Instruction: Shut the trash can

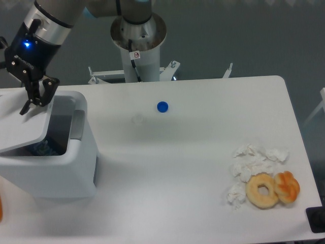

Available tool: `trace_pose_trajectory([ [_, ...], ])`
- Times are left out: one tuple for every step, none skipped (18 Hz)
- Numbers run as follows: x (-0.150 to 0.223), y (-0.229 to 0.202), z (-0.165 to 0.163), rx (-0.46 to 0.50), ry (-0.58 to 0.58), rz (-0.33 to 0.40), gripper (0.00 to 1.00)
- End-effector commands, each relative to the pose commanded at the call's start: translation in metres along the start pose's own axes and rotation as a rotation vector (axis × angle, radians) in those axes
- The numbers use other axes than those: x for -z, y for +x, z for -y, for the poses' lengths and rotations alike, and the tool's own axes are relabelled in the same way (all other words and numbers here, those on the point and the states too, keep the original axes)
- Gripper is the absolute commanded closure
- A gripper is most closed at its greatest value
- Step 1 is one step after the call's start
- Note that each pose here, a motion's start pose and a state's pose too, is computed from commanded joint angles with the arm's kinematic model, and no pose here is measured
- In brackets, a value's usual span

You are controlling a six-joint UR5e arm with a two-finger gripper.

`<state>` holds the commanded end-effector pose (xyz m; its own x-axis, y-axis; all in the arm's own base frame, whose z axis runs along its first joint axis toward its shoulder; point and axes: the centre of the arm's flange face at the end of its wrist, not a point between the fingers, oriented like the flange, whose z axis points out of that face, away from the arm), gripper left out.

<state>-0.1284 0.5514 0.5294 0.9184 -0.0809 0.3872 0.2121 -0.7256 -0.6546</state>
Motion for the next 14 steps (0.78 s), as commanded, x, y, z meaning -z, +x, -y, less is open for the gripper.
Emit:
trace_pose_trajectory([
  [0.002,-0.005,0.000,0.009,0.002,0.009,0.00],
  [0.003,-0.007,0.000,0.012,0.003,0.012,0.00],
  [0.004,-0.010,-0.001,0.014,0.004,0.014,0.00],
  [0.006,-0.016,-0.002,0.023,0.006,0.021,0.00],
  [0.008,-0.018,-0.002,0.020,0.008,0.024,0.00],
  [0.007,-0.018,-0.002,0.009,0.006,0.023,0.00],
  [0.007,-0.020,-0.003,0.001,0.005,0.025,0.00],
  [0.009,-0.023,-0.004,-0.001,0.006,0.028,0.00],
  [0.009,-0.025,-0.004,0.001,0.008,0.030,0.00],
  [0.009,-0.025,-0.004,0.000,0.007,0.032,0.00],
  [0.007,-0.025,-0.005,0.002,0.003,0.030,0.00],
  [0.004,-0.027,-0.010,0.009,-0.005,0.030,0.00],
  [0.002,-0.029,-0.013,0.013,-0.013,0.035,0.00],
  [0.001,-0.029,-0.014,0.014,-0.015,0.036,0.00],
])
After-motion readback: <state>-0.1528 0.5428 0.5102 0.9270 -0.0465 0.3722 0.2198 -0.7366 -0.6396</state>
